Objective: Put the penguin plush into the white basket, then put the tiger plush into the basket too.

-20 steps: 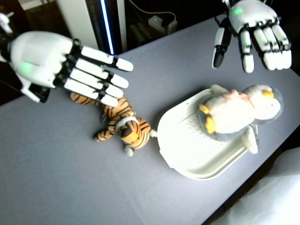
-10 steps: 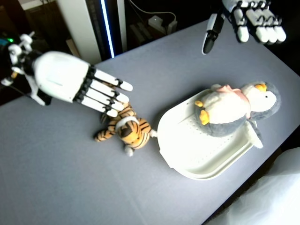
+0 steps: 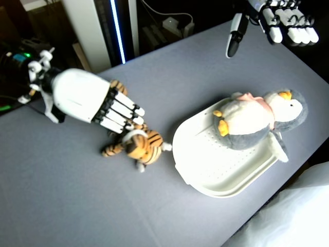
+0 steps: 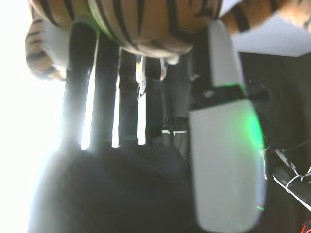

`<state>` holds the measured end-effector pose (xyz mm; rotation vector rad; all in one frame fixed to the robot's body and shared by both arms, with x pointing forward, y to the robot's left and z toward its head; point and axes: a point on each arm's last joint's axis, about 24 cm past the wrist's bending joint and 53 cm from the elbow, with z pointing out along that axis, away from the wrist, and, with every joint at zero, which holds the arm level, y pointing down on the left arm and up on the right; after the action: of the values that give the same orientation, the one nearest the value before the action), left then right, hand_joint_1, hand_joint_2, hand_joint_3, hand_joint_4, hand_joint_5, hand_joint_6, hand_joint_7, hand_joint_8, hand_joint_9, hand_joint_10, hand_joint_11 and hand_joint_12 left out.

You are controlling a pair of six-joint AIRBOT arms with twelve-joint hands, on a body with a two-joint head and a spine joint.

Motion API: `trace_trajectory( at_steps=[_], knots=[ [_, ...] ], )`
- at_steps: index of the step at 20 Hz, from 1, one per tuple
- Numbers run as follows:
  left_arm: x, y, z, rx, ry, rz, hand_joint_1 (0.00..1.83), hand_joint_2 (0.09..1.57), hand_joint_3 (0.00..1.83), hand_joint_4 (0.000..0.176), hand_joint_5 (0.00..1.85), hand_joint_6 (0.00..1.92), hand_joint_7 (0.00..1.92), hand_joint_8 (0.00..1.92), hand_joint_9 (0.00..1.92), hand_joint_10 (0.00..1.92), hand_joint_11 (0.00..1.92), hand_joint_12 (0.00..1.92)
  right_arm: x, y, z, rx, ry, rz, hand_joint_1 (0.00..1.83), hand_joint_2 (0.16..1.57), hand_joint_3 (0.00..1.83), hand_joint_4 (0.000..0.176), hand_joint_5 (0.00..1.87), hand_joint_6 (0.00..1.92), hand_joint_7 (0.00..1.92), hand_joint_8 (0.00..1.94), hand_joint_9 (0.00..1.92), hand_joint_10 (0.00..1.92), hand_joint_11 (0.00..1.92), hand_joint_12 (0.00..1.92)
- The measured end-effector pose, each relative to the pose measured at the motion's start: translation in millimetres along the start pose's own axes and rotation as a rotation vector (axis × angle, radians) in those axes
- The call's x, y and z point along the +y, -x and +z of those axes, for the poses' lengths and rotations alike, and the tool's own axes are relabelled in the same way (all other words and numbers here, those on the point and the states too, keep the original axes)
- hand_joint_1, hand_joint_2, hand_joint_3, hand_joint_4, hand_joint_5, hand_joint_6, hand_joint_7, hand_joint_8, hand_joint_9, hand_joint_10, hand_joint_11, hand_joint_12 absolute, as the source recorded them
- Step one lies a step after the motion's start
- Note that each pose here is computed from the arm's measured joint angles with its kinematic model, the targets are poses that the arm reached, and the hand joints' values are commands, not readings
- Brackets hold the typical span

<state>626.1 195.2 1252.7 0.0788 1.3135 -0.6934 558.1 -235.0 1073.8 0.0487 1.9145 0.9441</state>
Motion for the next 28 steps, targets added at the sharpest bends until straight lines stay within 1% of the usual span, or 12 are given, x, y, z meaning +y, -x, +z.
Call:
trace_trajectory(
  at_steps=[3, 9, 12, 15, 18, 19, 21, 23, 24, 26, 27, 28],
  knots=[
    [3.0, -4.9, -4, 0.017, 0.008, -0.006, 0.86, 0.8, 0.0, 0.156, 0.04, 0.01, 0.0, 0.0, 0.0, 0.0, 0.0, 0.0, 7.9, 10, 4, -0.018, 0.024, -0.013, 1.25, 1.1, 0.0, 0.0, 1.09, 0.76, 0.96, 1.12, 1.05, 1.26, 1.07, 1.46],
    [6.9, -2.2, -5, 0.008, 0.019, -0.016, 0.88, 0.81, 0.0, 0.152, 0.07, 0.01, 0.0, 0.0, 0.0, 0.0, 0.02, 0.01, 66.7, 96, 6, -0.336, 0.228, -0.072, 1.22, 1.13, 0.0, 0.021, 0.94, 1.08, 0.99, 0.99, 0.94, 1.05, 0.82, 1.47],
    [6.6, -0.9, -5, 0.002, 0.018, -0.016, 0.87, 0.81, 0.01, 0.15, 0.07, 0.01, 0.0, 0.0, 0.0, 0.0, 0.0, 0.01, 87.7, 129, 22, -0.467, 0.307, -0.095, 1.25, 1.19, 0.0, 0.0, 0.89, 0.88, 0.82, 1.52, 0.75, 1.61, 0.6, 1.88],
    [7.0, -1.5, -6, 0.004, 0.019, -0.015, 0.9, 0.81, 0.0, 0.15, 0.07, 0.01, 0.0, 0.0, 0.0, 0.0, 0.01, 0.01, 98.0, 135, 60, -0.478, 0.34, -0.067, 1.23, 1.16, 0.0, 0.0, 0.95, 0.94, 0.86, 1.34, 0.82, 1.35, 0.73, 1.6],
    [6.4, -2.3, -6, 0.007, 0.015, -0.017, 0.91, 0.8, 0.0, 0.157, 0.08, 0.01, 0.0, 0.0, 0.0, 0.0, 0.02, 0.02, 102.9, 123, 108, -0.407, 0.343, -0.026, 1.27, 1.09, 0.0, 0.0, 1.15, 0.51, 0.95, 1.24, 0.8, 1.13, 0.68, 1.49],
    [6.6, -2.9, -6, 0.009, 0.016, -0.021, 0.89, 0.8, 0.0, 0.148, 0.08, 0.01, 0.0, 0.0, 0.0, 0.0, 0.04, 0.03, 100.0, 114, 123, -0.371, 0.334, 0.0, 1.24, 1.1, 0.01, 0.0, 1.06, 0.83, 0.97, 1.04, 0.82, 0.8, 0.66, 1.27],
    [6.7, -2.5, -6, 0.008, 0.016, -0.024, 0.89, 0.8, 0.0, 0.149, 0.1, 0.01, 0.0, 0.0, 0.0, 0.0, 0.03, 0.03, 90.6, 102, 133, -0.316, 0.306, 0.033, 1.26, 1.01, 0.0, 0.0, 0.8, 0.09, 0.66, 0.19, 0.67, 0.28, 0.54, 0.84],
    [7.0, -3.3, -7, 0.009, 0.016, -0.031, 0.83, 0.8, 0.0, 0.124, 0.09, 0.0, 0.0, 0.0, 0.0, 0.0, 0.02, 0.02, 78.5, 103, 131, -0.317, 0.276, 0.064, 0.95, 1.02, 0.0, 0.0, 0.5, 0.0, 0.41, 0.01, 0.4, 0.02, 0.18, 0.76],
    [6.4, -4.1, -8, 0.011, 0.012, -0.038, 0.79, 0.81, 0.0, 0.117, 0.1, 0.01, 0.01, 0.01, 0.0, 0.0, 0.03, 0.03, 70.6, 105, 126, -0.322, 0.26, 0.071, 0.87, 1.03, 0.01, 0.014, 0.37, 0.0, 0.28, 0.0, 0.27, 0.0, 0.03, 0.7],
    [9.6, -4.0, -12, 0.005, 0.019, -0.064, 0.8, 0.81, 0.0, 0.141, 0.1, 0.0, 0.02, 0.0, 0.0, 0.0, 0.0, 0.0, 52.4, 113, 114, -0.338, 0.218, 0.092, 0.73, 1.01, 0.0, 0.1, 0.16, 0.0, 0.07, 0.0, 0.04, 0.0, 0.0, 0.08],
    [11.1, -3.4, -14, -0.001, 0.022, -0.075, 0.8, 0.81, 0.0, 0.141, 0.1, 0.0, 0.02, 0.0, 0.0, 0.0, 0.0, 0.0, 50.4, 117, 109, -0.355, 0.217, 0.105, 0.73, 1.01, 0.0, 0.1, 0.16, 0.0, 0.07, 0.0, 0.04, 0.0, 0.0, 0.08],
    [12.7, -2.1, -16, -0.009, 0.023, -0.095, 0.77, 0.81, 0.0, 0.173, 0.08, 0.0, 0.0, 0.0, 0.0, 0.0, 0.0, 0.0, 52.1, 124, 100, -0.388, 0.233, 0.121, 0.71, 1.01, 0.0, 0.103, 0.14, 0.0, 0.04, 0.0, 0.04, 0.01, 0.01, 0.05]
  ],
)
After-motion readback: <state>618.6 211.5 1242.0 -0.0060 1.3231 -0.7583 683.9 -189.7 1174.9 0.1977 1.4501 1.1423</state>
